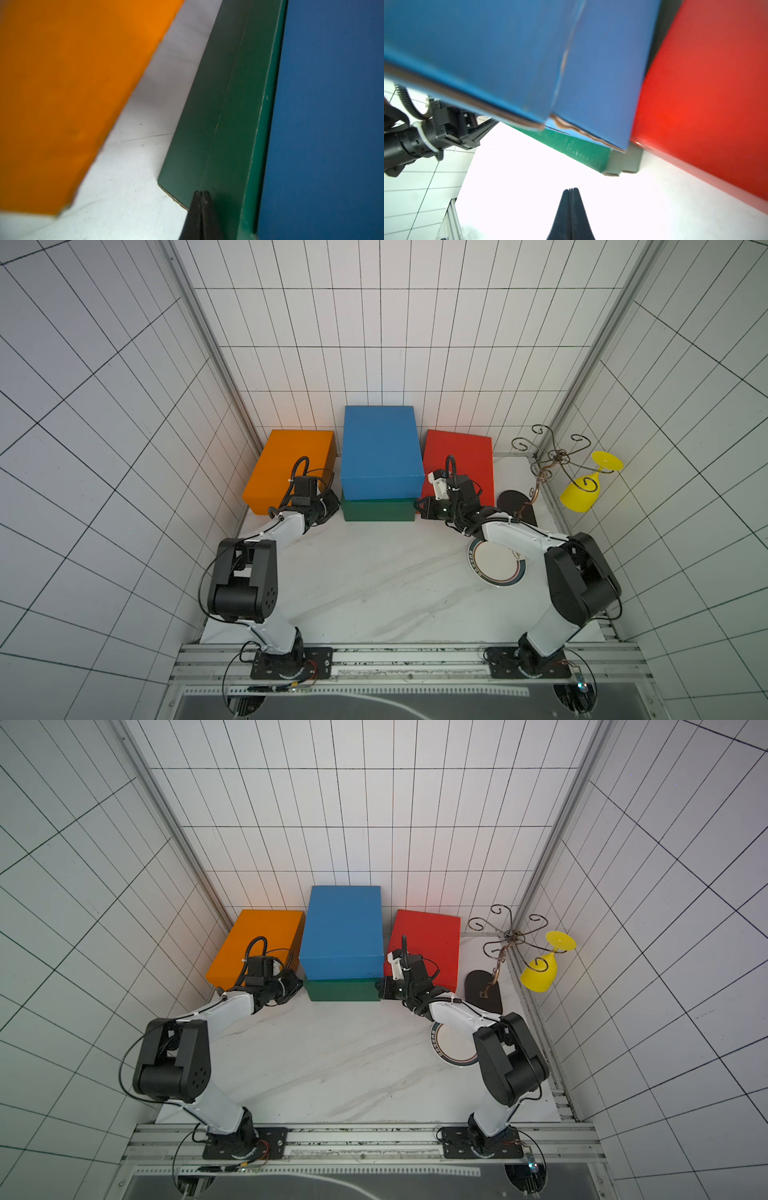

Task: Stack the shoeboxes
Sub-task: Adjust the shoeboxes at the center of the board, then move the shoeboxes to the center of the board.

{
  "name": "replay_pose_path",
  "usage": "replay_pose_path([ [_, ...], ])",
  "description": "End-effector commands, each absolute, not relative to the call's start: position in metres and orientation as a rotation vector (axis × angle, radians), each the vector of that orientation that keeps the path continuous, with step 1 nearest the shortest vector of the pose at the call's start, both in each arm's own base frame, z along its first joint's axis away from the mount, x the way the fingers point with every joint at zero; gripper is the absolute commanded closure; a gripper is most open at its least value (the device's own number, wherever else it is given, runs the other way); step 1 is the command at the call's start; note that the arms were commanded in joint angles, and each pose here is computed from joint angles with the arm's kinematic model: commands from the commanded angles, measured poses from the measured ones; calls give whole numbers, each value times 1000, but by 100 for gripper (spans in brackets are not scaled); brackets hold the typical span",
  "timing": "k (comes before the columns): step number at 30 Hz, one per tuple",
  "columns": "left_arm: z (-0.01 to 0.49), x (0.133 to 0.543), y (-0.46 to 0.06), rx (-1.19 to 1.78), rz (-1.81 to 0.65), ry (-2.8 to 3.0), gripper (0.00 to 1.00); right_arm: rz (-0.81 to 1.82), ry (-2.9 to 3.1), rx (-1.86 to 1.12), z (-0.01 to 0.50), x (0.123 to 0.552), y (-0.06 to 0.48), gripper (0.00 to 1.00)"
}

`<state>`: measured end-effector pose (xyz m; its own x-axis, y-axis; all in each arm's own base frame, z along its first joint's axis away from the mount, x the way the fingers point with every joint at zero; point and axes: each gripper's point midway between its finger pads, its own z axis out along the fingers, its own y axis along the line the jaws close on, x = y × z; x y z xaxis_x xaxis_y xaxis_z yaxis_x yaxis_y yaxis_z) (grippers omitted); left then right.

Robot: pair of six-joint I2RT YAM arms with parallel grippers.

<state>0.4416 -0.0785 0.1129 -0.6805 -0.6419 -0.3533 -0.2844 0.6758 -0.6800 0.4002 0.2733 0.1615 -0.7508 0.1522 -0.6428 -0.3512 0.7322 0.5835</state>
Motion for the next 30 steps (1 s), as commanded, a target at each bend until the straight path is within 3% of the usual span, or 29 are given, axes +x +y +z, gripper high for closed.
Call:
replay_pose_path([
  [1,127,449,-61,-730,-794,2251,100,871,2244,-57,154,405,249,100],
  [30,93,511,-83,-703,-838,2287,100,903,2195,-83,154,472,272,100],
])
